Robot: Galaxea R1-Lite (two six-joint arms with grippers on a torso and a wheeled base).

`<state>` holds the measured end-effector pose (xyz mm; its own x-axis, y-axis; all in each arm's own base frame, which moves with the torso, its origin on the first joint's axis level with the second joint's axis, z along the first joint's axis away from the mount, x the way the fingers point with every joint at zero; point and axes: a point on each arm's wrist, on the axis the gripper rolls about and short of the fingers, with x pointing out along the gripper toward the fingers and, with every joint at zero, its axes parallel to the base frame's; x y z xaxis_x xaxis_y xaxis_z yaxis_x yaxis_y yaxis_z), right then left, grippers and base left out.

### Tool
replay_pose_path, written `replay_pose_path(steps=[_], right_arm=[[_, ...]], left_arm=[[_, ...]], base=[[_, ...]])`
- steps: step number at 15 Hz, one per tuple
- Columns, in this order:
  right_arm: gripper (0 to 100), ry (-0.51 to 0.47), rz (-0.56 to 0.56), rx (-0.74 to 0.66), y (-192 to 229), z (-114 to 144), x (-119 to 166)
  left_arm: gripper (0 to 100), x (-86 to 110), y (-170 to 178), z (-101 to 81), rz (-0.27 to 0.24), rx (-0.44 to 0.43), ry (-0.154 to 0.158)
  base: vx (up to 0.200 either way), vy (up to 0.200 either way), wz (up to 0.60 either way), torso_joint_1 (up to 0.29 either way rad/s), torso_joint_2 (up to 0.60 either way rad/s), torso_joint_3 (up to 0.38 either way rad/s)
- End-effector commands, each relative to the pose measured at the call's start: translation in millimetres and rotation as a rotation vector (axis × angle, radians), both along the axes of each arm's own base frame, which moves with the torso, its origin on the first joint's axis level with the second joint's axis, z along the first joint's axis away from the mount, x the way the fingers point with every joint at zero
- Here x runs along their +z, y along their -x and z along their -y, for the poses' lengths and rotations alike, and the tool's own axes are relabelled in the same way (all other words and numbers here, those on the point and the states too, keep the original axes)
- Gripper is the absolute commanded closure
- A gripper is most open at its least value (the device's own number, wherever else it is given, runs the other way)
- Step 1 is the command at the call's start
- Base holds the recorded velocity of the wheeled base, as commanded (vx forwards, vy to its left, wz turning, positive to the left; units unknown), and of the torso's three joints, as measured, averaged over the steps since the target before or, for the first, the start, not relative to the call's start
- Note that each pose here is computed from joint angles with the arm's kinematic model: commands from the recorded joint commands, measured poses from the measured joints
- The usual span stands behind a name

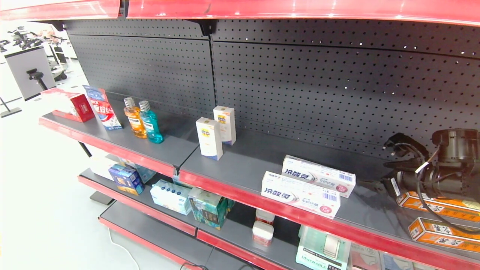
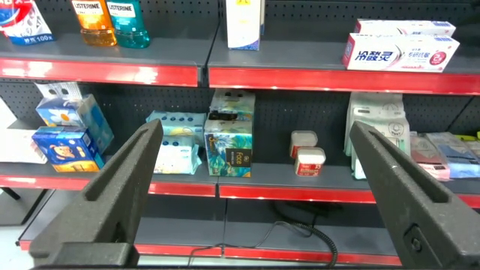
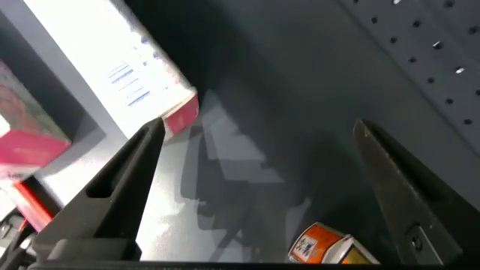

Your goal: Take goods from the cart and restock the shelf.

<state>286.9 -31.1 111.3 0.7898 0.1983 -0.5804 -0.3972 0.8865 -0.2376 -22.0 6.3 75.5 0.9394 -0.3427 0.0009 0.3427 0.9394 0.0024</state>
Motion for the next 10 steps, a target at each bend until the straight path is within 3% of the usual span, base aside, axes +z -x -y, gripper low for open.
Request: replay_pose_path(steps=[1,4,10], right_arm=[[0,0.006,-0.008,0.006,1.4,0.0,-2.2],[0,0.007,0.005,0.002,2.3,0.8,1.3],[0,-0.01,0.053,-0.046,43.0,2.8,19.6]], left_arm=[[0,0.0,0.0,0.1,-0.001,-0.001,-0.001],[0,0.0,-0.1,0.0,-0.001,0.0,-0.001],[0,0.0,-0.1,0.0,-0.001,0.0,0.0]], base=[[0.0,0.0,0.0,0.0,0.0,0.0],[0.0,0.0,0.0,0.0,0.0,0.0],[0.0,0.0,0.0,0.0,0.0,0.0]])
